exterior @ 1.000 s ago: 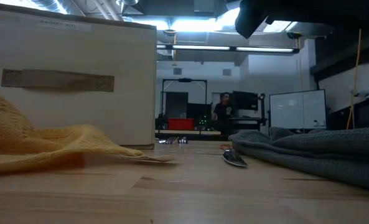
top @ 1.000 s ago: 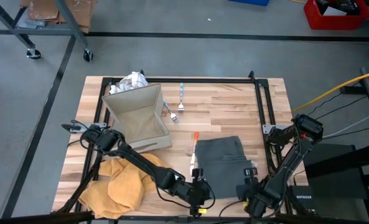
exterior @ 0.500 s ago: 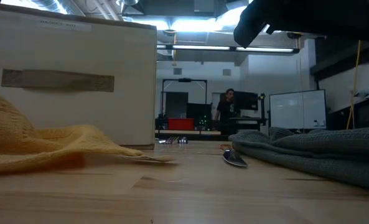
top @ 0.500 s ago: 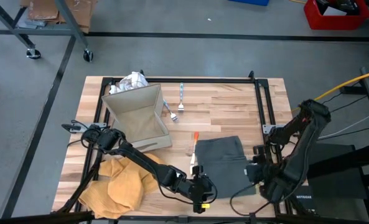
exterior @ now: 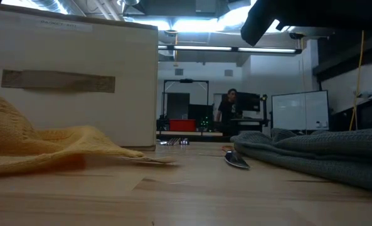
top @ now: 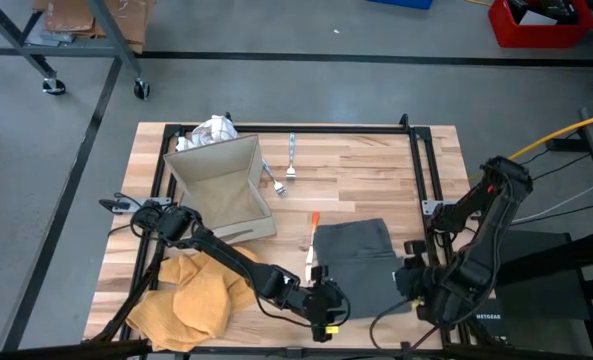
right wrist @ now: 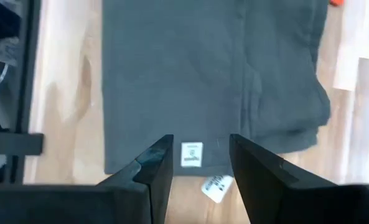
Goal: Fold towel
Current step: Fold the gray kitchen towel
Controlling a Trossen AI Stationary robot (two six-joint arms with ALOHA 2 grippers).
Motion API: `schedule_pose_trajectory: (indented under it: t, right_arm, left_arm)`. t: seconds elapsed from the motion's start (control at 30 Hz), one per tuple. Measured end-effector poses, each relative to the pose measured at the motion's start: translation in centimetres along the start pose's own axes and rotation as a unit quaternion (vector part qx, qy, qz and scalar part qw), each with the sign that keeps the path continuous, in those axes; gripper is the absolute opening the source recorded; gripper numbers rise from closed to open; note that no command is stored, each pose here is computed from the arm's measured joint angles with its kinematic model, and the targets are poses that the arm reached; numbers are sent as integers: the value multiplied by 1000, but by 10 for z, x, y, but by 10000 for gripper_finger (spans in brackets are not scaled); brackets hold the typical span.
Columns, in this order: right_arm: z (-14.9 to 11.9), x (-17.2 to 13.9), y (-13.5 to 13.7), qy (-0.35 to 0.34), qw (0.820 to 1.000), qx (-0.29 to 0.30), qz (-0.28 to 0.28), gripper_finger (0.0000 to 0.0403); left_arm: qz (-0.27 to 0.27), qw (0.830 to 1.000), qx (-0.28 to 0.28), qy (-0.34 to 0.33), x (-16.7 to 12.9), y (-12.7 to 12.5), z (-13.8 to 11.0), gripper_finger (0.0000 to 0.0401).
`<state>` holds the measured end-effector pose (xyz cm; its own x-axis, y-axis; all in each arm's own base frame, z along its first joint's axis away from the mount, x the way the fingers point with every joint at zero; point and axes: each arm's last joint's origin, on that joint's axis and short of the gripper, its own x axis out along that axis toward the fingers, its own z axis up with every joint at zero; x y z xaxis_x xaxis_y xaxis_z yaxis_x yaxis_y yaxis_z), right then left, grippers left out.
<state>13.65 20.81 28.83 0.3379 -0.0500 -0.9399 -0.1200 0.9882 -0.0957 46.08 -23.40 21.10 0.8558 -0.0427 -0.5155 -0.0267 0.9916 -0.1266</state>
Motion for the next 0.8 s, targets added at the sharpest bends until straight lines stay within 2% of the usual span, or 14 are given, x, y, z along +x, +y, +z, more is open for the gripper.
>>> schedule_pose_trajectory:
  t: [0.23,0.47,0.63,0.8]
  right_arm:
    - [7,17,19,7,1000,3,19,159]
    - [6,45,36,76,997,-12,11,159]
    - [5,59,43,101,995,-14,-1,159]
    - [5,70,49,108,994,10,-16,159]
  left_arm:
    - [1,1000,10,0,0,1,0,155]
    - [4,1000,15,4,1,3,0,155]
    - [15,998,42,33,1,6,-6,155]
    - [18,996,60,58,-1,5,-11,155]
